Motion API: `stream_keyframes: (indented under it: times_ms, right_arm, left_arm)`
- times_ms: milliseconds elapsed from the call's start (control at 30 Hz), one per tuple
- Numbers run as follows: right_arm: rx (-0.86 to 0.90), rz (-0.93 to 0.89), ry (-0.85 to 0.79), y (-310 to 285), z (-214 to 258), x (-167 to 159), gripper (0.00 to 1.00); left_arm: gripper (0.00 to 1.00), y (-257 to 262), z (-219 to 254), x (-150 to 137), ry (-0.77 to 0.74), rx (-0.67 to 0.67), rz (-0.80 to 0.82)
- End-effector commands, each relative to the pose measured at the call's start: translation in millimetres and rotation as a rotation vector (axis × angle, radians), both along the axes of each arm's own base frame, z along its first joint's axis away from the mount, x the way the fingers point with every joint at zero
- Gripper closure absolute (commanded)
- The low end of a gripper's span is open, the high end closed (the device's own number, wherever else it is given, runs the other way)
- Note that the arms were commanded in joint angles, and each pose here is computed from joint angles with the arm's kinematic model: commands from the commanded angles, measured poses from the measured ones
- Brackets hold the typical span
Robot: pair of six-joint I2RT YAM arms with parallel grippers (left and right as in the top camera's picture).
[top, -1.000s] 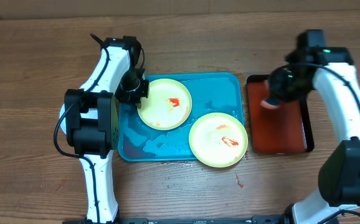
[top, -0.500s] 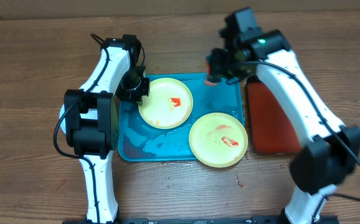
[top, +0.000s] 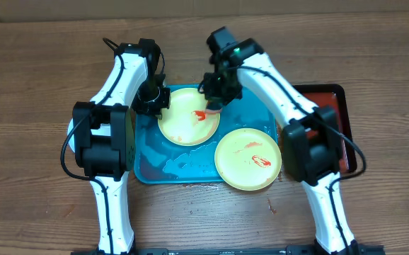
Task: Clean dirty plates on tray and stack at the side
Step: 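Bring sponge with right gripper onto the yellow plate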
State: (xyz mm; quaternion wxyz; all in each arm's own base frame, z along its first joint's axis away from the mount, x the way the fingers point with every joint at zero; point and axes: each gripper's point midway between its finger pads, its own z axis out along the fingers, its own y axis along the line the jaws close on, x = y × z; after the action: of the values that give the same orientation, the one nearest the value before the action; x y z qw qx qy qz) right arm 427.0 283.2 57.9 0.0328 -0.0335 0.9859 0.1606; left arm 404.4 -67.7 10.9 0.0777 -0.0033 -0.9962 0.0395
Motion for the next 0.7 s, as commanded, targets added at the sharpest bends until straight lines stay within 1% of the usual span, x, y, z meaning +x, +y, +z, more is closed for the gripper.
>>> stream_keyframes:
  times_ms: [0,367,433,500,667]
  right_arm:
    - [0.018,0.030,-0.005,22,-8,-3,0.96]
    - [-0.040,-0.054,0.096,25,-63,-12,0.96]
    - [-0.026,-0.048,0.132,28,-72,-17,0.96]
    - [0.031,-0.014,0.184,37,-78,-26,0.96]
    - [0.266,0.145,0.300,76,-75,-55,0.96]
  left_arm:
    - [0.96,-3,5,2,-0.023,-0.003,0.002]
    - [0.96,-3,5,2,-0.024,-0.002,0.001]
    - [0.96,-3,5,2,-0.024,-0.002,0.001]
    - [0.96,-3,5,2,-0.024,-0.002,0.001]
    - [0.96,-3,5,4,-0.030,-0.003,0.001]
